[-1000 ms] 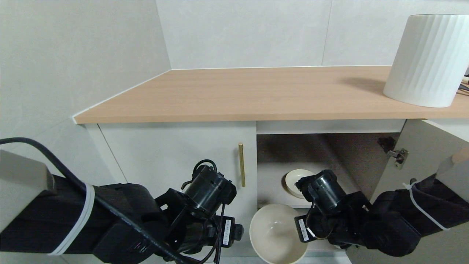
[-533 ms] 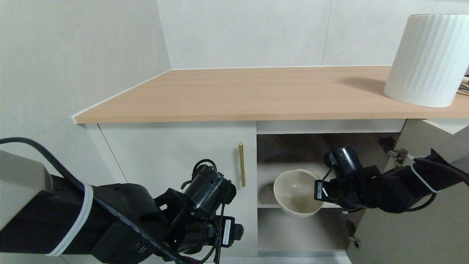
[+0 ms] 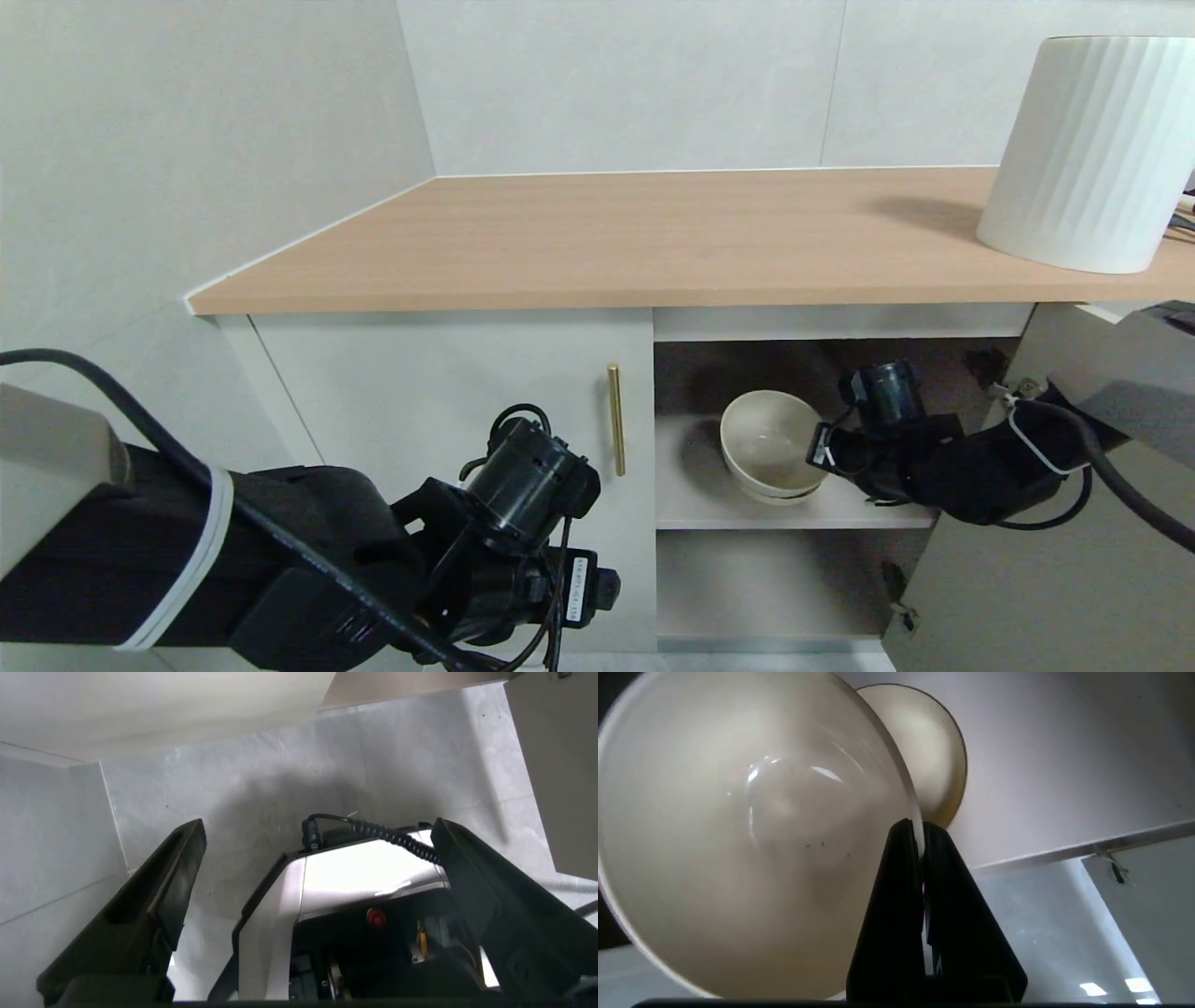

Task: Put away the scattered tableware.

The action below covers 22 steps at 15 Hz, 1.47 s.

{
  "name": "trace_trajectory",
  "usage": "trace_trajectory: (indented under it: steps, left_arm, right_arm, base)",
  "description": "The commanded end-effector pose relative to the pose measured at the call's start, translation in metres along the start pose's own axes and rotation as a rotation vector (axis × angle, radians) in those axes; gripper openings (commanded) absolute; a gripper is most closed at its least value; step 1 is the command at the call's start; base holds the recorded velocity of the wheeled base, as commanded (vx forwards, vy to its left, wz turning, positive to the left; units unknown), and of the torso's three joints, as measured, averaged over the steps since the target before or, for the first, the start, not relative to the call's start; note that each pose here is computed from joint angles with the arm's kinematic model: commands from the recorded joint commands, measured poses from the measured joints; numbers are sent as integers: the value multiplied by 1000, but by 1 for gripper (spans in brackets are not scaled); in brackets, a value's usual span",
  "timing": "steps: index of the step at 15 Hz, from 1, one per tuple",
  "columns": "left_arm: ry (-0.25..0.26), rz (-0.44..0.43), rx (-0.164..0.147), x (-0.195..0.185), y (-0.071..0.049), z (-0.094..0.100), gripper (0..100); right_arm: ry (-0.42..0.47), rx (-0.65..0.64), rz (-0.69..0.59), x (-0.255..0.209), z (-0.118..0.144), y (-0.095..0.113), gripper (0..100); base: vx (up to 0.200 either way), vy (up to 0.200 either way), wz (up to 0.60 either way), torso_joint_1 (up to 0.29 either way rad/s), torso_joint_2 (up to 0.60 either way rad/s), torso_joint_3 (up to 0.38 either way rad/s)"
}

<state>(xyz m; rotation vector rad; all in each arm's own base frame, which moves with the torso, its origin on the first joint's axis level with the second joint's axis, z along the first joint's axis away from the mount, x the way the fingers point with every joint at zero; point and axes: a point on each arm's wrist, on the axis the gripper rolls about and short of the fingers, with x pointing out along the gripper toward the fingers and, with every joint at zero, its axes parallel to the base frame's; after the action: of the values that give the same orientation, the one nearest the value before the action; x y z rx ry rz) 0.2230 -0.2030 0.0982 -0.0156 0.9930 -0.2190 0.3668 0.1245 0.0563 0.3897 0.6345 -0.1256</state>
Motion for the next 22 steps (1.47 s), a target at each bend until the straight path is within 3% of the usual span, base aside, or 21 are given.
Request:
trace_trajectory:
  steps: [1, 10, 22]
  left_arm:
    - [-1, 0, -1, 0, 0, 0, 100]
    - [-1, 0, -1, 0, 0, 0, 100]
    - [-2, -1, -1, -1, 0, 0, 100]
  right_arm:
    - [-10, 28, -28, 12, 0, -3, 0]
    - [-41, 37, -119, 51, -11, -4, 0]
    - [-43, 40, -120, 53, -10, -5, 0]
  base:
    - [0, 0, 0, 0, 0, 0]
    - [0, 0, 0, 0, 0, 0]
    - [0, 0, 0, 0, 0, 0]
